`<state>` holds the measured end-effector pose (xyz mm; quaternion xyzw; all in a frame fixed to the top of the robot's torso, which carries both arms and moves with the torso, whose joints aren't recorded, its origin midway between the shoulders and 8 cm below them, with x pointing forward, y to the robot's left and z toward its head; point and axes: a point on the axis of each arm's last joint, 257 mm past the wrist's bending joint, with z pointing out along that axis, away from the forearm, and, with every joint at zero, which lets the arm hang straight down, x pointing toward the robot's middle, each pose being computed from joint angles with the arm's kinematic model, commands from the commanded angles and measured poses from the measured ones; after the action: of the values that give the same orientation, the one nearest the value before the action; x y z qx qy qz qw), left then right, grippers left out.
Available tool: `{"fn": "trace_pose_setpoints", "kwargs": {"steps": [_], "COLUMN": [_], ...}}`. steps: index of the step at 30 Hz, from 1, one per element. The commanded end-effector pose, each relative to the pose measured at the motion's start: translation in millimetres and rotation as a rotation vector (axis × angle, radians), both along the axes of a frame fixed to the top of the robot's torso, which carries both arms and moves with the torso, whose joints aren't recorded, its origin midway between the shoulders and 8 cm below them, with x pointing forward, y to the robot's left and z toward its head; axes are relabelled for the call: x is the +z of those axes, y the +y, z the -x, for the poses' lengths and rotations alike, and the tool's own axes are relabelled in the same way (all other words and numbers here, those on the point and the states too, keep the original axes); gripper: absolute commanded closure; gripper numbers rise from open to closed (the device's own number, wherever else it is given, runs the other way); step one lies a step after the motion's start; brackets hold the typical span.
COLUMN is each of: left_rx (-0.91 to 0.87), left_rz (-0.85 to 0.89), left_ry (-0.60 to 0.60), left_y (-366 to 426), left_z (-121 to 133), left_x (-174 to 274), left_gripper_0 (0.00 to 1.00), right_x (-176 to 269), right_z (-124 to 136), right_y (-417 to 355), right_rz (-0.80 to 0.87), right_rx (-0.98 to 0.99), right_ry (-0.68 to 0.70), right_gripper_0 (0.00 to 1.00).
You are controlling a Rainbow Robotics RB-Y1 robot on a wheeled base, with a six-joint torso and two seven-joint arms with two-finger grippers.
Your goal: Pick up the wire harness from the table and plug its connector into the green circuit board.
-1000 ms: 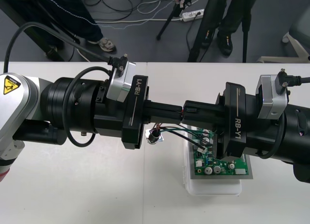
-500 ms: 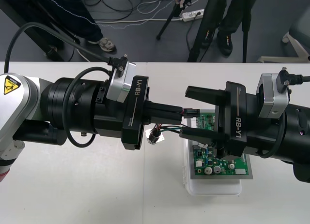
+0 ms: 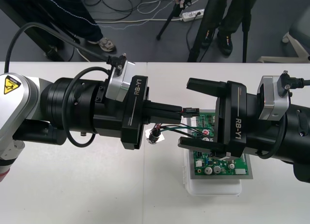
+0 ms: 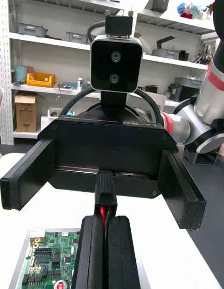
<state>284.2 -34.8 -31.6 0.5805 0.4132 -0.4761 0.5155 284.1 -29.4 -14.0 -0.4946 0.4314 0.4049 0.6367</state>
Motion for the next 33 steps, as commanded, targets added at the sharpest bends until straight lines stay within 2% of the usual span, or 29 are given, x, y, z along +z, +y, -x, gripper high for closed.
{"fn": "trace_pose_setpoints", "kwargs": {"steps": [1,21,30,33], "left_rx": [-0.018,0.089,0.099,0.097], "left_rz": [-0.017,-0.130,-0.163,-0.174], "left_ry": [-0.038,-0.058,-0.098,-0.111], "left_y": [6.4,44.2,61.3,67.4], "left_z": [6.5,-17.1,-34.3,-38.6], "left_x": [-6.7,-60.3,-97.6,-109.4], "left_gripper_0": [1.00,1.00,1.00,1.00], "right_x": [9.2,-47.9,-89.0,-102.6], "right_z": [4.7,9.1,0.0,-7.2], "right_y": [-6.7,-71.1,-110.9,-129.5], "right_rz": [0.000,0.277,0.441,0.523], "right_rx": [-0.014,-0.055,-0.085,-0.110], "right_ry": [-0.045,0.025,0.090,0.072], "right_gripper_0": [0.00,0.00,0.00,0.00]}}
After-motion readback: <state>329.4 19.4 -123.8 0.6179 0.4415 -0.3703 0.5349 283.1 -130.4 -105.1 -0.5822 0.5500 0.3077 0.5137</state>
